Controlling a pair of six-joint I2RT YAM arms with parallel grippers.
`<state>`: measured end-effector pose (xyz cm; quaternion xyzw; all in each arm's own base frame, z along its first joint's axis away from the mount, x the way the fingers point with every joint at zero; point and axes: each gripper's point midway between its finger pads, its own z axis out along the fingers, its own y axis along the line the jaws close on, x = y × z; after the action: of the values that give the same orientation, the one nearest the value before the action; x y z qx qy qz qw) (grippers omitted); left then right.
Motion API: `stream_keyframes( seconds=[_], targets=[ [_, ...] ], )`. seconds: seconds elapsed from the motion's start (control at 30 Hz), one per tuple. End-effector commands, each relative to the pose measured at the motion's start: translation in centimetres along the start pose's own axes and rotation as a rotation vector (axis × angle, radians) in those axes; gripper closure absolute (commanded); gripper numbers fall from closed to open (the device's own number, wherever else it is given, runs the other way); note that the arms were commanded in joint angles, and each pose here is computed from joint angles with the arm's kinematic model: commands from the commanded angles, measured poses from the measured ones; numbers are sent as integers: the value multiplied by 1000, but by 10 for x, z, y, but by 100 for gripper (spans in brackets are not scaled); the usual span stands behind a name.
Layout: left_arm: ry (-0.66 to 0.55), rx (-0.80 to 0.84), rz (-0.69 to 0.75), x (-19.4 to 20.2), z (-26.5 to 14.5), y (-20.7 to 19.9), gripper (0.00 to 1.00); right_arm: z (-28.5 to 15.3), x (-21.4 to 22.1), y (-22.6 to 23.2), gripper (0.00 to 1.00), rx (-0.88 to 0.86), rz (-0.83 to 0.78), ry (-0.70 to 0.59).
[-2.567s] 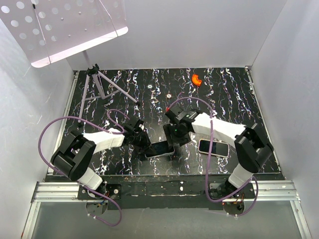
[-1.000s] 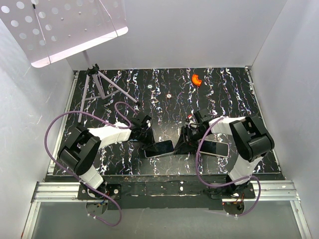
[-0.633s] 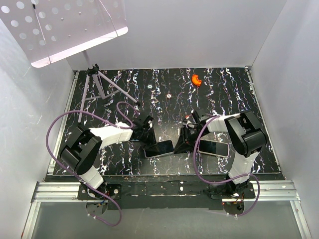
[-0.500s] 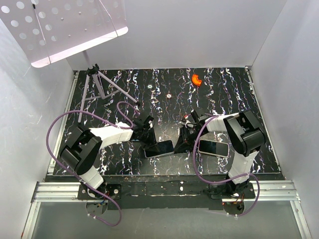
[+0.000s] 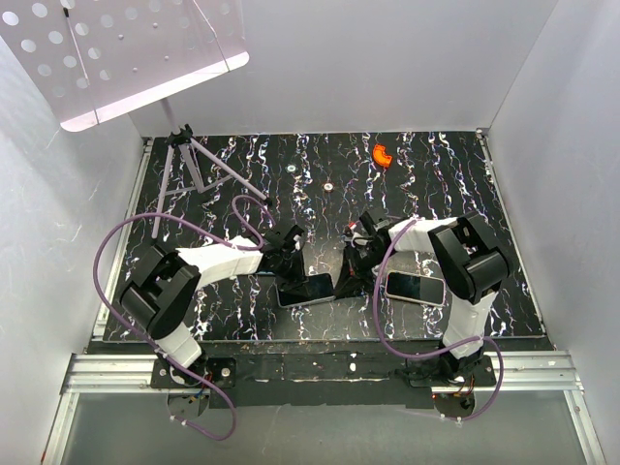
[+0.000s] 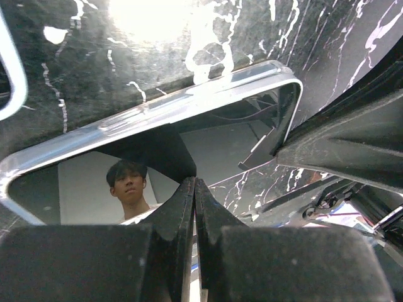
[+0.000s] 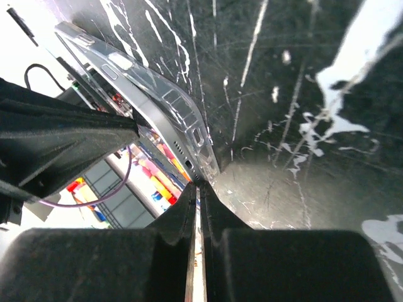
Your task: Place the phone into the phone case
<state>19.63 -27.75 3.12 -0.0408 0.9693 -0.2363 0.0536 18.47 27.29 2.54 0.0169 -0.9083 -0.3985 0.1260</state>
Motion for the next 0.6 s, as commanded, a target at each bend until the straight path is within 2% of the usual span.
stream_keyframes(
  seconds=[0.0, 0.2, 0.3, 0.57],
  targets=[
    [-8, -142, 34, 5, 16, 26, 100, 26, 2, -59, 93, 317, -42, -27],
    [1, -157, 42, 12, 22, 24, 100, 31, 7, -66, 92, 405, -61, -7],
    [17, -184, 24, 15, 26, 31, 100, 29, 9, -63, 89, 408, -79, -14],
    [16, -195, 16, 20, 24, 39, 100, 6, 7, -31, 59, 349, -122, -104]
  ],
)
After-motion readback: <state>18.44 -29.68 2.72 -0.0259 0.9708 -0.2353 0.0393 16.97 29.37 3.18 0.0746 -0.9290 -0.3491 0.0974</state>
